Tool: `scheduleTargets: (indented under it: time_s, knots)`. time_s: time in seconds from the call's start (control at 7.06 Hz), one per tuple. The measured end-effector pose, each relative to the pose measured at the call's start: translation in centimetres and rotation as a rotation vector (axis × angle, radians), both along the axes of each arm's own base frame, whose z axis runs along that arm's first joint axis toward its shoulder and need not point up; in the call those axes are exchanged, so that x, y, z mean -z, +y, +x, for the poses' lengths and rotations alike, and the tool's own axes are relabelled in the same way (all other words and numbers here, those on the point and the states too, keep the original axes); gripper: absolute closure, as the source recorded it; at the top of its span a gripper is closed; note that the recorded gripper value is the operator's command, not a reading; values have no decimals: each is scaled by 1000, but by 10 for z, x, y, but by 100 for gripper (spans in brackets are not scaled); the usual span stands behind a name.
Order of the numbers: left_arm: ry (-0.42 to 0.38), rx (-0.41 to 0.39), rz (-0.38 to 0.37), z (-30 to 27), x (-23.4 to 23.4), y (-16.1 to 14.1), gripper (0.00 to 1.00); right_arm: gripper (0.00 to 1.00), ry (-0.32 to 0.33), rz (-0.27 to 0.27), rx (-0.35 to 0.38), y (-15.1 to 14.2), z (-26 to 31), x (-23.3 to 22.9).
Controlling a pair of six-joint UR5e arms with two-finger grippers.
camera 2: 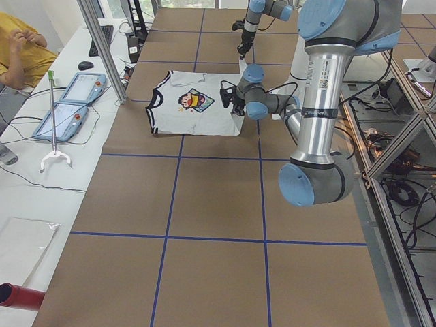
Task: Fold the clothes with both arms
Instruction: 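Lift the hem with both grippers and fold it toward the collar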
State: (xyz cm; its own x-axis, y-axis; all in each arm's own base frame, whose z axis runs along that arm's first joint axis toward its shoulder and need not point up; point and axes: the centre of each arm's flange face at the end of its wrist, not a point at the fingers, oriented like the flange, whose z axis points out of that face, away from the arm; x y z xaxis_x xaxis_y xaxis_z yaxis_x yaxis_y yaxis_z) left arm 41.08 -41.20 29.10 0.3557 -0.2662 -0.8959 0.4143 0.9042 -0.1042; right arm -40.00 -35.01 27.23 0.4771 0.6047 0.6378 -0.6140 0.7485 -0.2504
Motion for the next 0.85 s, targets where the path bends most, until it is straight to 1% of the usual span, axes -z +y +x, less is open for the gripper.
scheduleTargets:
  time_s: [0.14, 0.28, 0.42, 0.57, 0.71, 0.85]
  knots:
    - [-37, 40, 15, -3, -7, -43, 100, 100, 49, 14, -3, -45, 0, -1]
    - [-80, 61, 39, -10, -16, -80, 100, 100, 97, 27, -9, -93, 3, -4]
    - [-112, 75, 56, -12, -21, -109, 100, 100, 135, 27, -21, -137, 6, -6]
    - [-133, 87, 56, -5, -20, -135, 100, 100, 167, 17, -25, -182, 6, -7]
    - [-140, 95, 55, 4, -20, -154, 100, 100, 181, 11, -27, -220, -2, -6]
    - [-136, 107, 61, 10, -24, -171, 100, 100, 176, 18, -34, -251, -14, -11]
